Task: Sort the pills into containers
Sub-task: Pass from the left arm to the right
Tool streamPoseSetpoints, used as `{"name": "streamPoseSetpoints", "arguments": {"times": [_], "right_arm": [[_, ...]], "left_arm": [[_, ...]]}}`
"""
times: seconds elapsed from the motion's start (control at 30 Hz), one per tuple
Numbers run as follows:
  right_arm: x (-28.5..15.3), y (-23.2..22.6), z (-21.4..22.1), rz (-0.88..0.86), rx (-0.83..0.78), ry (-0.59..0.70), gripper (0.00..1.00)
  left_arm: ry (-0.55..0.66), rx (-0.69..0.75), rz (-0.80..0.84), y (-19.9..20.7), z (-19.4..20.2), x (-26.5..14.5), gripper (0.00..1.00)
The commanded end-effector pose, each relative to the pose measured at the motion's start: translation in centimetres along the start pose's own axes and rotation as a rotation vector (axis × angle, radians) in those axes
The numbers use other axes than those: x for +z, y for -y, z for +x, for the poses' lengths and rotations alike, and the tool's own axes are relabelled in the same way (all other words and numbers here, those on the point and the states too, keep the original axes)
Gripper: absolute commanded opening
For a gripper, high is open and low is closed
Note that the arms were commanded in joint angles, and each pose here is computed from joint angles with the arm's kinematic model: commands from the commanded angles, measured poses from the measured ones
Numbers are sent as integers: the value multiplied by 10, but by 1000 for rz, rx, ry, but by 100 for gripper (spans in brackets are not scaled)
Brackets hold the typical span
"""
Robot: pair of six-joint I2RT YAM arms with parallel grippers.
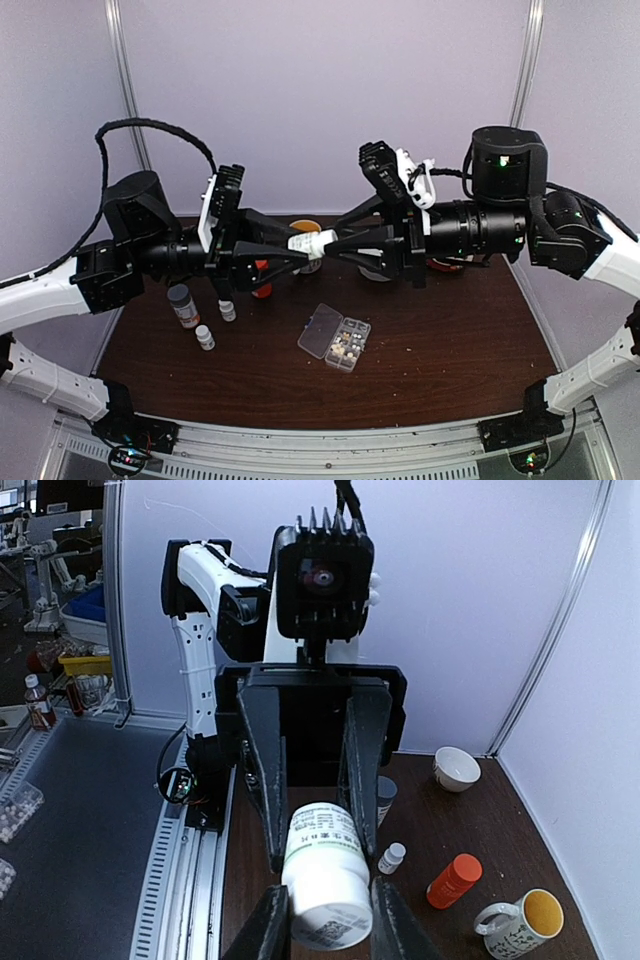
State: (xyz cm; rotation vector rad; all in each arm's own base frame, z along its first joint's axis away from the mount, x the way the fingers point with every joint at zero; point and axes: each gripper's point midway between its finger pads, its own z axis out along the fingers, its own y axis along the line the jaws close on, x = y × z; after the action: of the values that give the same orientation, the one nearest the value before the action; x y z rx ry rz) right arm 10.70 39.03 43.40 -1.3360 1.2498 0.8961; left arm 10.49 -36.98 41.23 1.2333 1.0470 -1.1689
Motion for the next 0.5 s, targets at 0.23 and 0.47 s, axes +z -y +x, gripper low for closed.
{"name": "streamPoseSetpoints", "arguments": {"times": [0.23,0.47], "right_arm": [[6,-14,-15,-94,255,47,26],[7,-10,-10,-65,230,31,71]], "left_arm": [[-23,191,-91,-11,0,-4,0],[2,169,-60,-7,-6,-1,0]]}}
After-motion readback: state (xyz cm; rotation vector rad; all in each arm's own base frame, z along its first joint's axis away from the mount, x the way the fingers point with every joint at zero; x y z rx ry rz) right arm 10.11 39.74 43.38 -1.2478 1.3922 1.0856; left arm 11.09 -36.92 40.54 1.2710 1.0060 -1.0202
